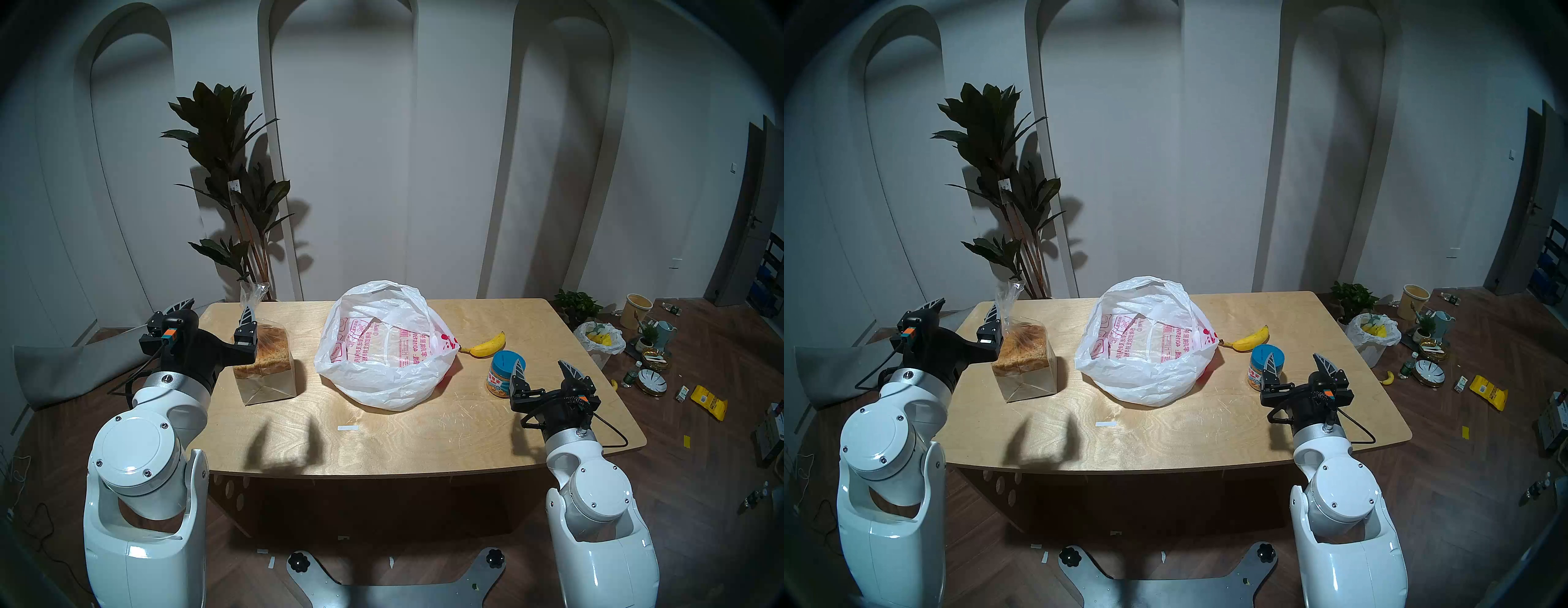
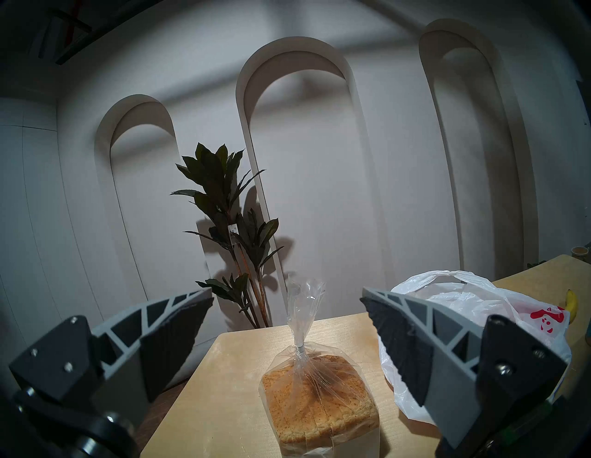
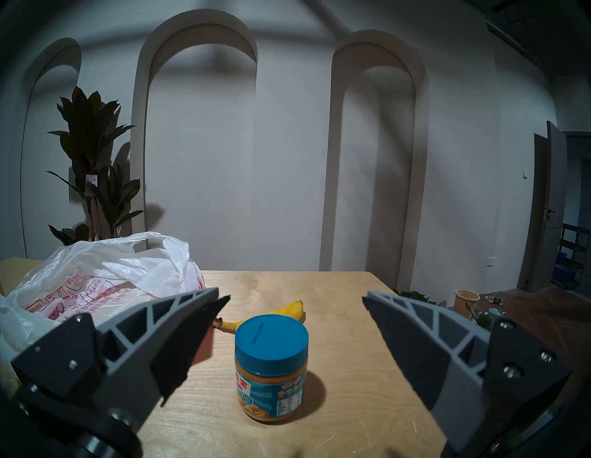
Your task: Bag the groceries: heavy items first, fragile items on top
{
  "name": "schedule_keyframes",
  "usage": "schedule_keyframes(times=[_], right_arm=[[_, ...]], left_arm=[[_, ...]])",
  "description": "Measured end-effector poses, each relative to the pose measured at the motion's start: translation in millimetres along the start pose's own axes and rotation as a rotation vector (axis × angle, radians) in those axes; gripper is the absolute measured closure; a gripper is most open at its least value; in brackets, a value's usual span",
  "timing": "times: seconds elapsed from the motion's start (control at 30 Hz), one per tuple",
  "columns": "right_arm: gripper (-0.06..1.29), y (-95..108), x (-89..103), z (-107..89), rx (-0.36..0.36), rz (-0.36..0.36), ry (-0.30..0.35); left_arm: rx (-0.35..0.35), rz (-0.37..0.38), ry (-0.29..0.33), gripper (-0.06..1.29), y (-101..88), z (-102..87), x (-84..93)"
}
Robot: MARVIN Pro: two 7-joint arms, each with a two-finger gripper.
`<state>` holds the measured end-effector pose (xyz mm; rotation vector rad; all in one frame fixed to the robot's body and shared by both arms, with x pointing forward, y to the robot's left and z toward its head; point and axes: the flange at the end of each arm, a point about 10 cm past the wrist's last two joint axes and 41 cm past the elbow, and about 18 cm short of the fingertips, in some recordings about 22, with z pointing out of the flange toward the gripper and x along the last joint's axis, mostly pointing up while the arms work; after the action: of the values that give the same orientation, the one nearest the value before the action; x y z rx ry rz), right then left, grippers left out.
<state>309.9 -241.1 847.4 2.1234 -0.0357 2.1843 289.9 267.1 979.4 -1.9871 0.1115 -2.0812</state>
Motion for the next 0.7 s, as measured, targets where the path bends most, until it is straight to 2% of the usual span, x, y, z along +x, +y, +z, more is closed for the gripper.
schedule_keyframes(times=[0.2,0.37,0.7], right_arm=[[0.00,6.2,14.6,-2.6,-0.006,0.012,0.035],[0.00,14.4,15.1,2.5,-0.034,0.010,0.045],[0.00,32.6,-33.4,26.4,-0.100,0.004,-0.040]], left_arm=[[0.000,0.001,-0.001,0.00,0.0,0.1,-0.4],[0.000,0.001,-0.001,0.00,-0.1,0.1,-0.5],[0.000,0.001,-0.002,0.00,-0.1,0.2,-0.8]])
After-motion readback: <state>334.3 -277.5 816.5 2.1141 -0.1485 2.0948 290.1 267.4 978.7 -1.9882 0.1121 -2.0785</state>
